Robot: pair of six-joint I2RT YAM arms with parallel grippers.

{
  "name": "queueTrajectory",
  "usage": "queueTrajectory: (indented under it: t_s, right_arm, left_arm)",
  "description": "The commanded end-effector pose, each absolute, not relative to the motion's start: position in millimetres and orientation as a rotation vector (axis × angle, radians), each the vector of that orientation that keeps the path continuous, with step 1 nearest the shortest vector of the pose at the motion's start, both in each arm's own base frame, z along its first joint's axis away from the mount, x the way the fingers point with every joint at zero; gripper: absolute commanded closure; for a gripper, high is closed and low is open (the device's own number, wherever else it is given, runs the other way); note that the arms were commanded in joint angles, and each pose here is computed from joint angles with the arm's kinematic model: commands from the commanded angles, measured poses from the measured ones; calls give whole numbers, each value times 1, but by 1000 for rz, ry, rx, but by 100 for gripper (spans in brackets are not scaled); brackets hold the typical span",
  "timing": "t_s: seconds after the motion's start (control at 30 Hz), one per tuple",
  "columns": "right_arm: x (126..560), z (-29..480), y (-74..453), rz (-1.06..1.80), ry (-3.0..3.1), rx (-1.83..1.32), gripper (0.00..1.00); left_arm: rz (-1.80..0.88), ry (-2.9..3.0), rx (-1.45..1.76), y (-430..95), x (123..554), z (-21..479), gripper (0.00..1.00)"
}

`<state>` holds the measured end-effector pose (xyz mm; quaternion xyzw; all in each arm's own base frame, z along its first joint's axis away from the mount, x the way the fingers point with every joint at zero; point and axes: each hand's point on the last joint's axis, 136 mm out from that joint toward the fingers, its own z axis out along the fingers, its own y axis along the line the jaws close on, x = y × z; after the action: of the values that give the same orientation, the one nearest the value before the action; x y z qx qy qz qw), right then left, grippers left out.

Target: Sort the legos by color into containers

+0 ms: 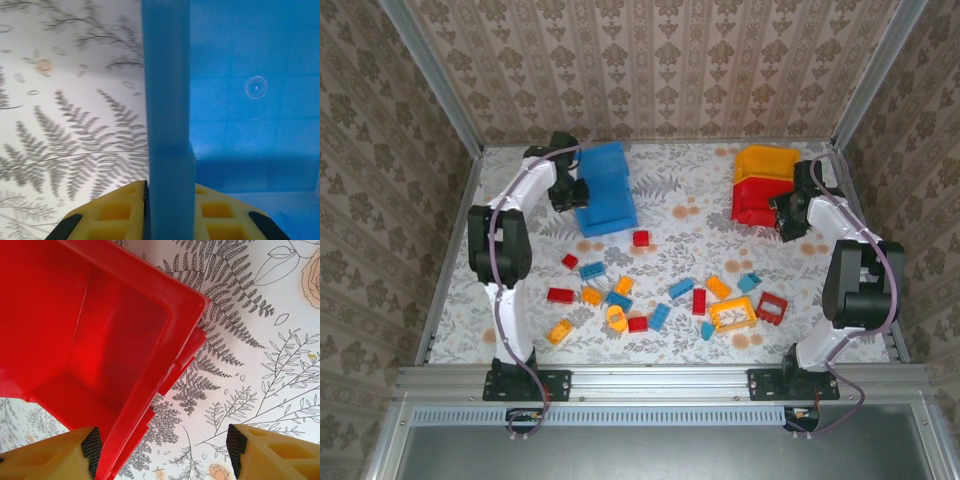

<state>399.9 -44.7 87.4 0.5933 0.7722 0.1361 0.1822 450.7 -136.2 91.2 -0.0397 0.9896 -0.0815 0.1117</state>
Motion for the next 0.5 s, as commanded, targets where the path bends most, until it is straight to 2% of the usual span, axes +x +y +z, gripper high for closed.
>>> queueTrajectory:
  t_s: [0.0, 0.2, 0.47]
  right_arm:
    - [409, 88, -50, 361, 2197, 1625, 30]
    - [408, 80, -50, 322, 2258, 1583, 32]
    - [399, 67, -51, 245, 2360, 1527, 37]
  left_arm:
    - [-202, 2931, -31, -150, 451, 82, 98]
    - [-132, 2957, 152, -174, 438, 79, 100]
    - [-97, 2982, 314, -195, 399, 85, 100]
